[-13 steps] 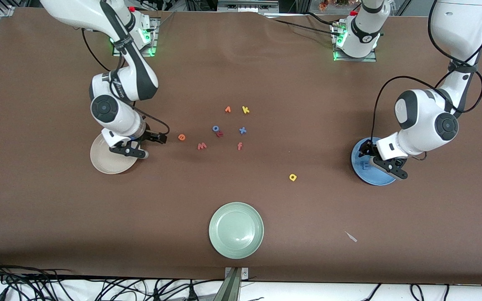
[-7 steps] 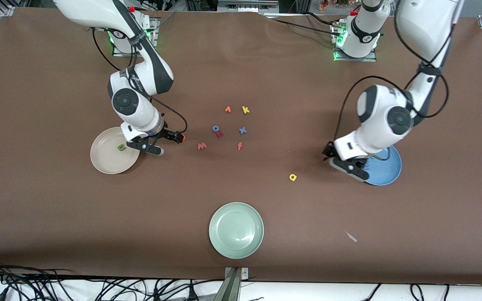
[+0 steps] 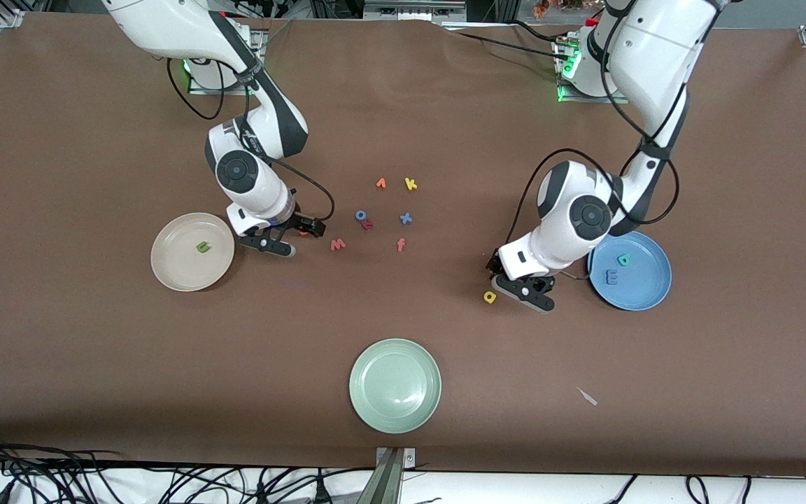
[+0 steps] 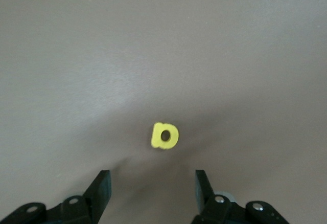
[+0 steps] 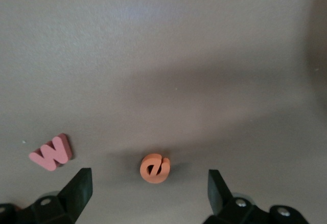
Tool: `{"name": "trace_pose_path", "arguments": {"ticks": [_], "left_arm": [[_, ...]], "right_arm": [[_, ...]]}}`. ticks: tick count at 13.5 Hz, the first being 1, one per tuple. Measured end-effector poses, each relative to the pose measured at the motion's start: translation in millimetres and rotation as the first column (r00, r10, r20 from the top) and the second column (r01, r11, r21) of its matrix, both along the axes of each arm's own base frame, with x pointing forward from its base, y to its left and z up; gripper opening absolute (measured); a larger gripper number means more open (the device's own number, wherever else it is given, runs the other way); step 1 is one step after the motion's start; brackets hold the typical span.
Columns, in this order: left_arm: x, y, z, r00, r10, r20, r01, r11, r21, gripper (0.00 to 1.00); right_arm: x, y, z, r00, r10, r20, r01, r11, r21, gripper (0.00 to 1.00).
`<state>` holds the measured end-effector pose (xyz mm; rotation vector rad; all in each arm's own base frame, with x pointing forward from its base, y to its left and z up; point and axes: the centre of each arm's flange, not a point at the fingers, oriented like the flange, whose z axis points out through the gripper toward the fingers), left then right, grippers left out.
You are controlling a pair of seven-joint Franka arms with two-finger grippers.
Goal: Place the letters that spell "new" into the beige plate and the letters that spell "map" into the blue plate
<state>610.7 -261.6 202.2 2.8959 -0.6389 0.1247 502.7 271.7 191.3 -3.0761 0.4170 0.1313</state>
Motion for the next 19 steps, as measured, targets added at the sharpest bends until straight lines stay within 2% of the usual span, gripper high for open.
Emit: {"name": "trace_pose_path", "arguments": {"ticks": [4, 6, 7, 8, 9, 11, 12, 13, 14, 16, 17, 19], "left_arm": [[11, -14, -12, 1.000, -0.010, 0.026, 0.010, 1.000, 0.002, 0.74], [13, -13, -16, 1.000, -0.009, 0.027, 0.009, 1.000, 0.004, 0.73], [13, -13, -19, 0.999, -0.007, 0.032, 0.006, 1.000, 0.004, 0.72], [13, -14, -23, 0.999, -0.007, 0.034, 0.007, 1.000, 0.005, 0.72], [12, -17, -27, 0.999, -0.011, 0.037, 0.011, 1.000, 0.005, 0.72], [10, -23, -31, 0.999, -0.020, 0.036, 0.020, 1.000, 0.007, 0.71], [10, -24, -32, 0.999, -0.021, 0.037, 0.021, 1.000, 0.008, 0.68], [11, -23, -32, 0.999, -0.020, 0.039, 0.019, 1.000, 0.009, 0.68], [12, -22, -31, 0.999, -0.017, 0.042, 0.017, 1.000, 0.010, 0.60], [16, -18, -30, 0.999, -0.012, 0.047, 0.011, 1.000, 0.013, 0.35], [16, -18, -29, 0.999, -0.012, 0.049, 0.011, 1.000, 0.013, 0.28], [16, -18, -29, 0.999, -0.012, 0.049, 0.012, 1.000, 0.013, 0.28]], "right_arm": [[-2, 0, -12, 1.000, -0.001, -0.003, 0.001, 1.000, 0.000, 0.99], [-4, 0, -16, 1.000, -0.001, 0.000, 0.001, 1.000, 0.001, 0.96], [-5, -1, -17, 1.000, -0.003, 0.001, 0.003, 1.000, 0.002, 0.87], [-5, -1, -17, 1.000, -0.003, 0.001, 0.003, 1.000, 0.001, 0.87], [-5, -1, -17, 1.000, -0.003, 0.001, 0.003, 1.000, 0.002, 0.80], [-5, -1, -17, 1.000, -0.004, 0.001, 0.004, 1.000, 0.001, 0.59], [-5, -1, -17, 1.000, -0.005, 0.001, 0.005, 1.000, 0.001, 0.58], [-5, -1, -17, 1.000, -0.006, 0.001, 0.006, 1.000, 0.001, 0.52], [-5, -1, -17, 1.000, -0.006, 0.001, 0.006, 1.000, 0.001, 0.51], [-5, -1, -16, 1.000, -0.007, 0.002, 0.007, 1.000, 0.002, 0.37], [-5, -1, -16, 1.000, -0.008, 0.002, 0.008, 1.000, 0.002, 0.37], [-4, -1, -15, 1.000, -0.028, 0.003, 0.028, 1.000, 0.001, 0.29]]}}
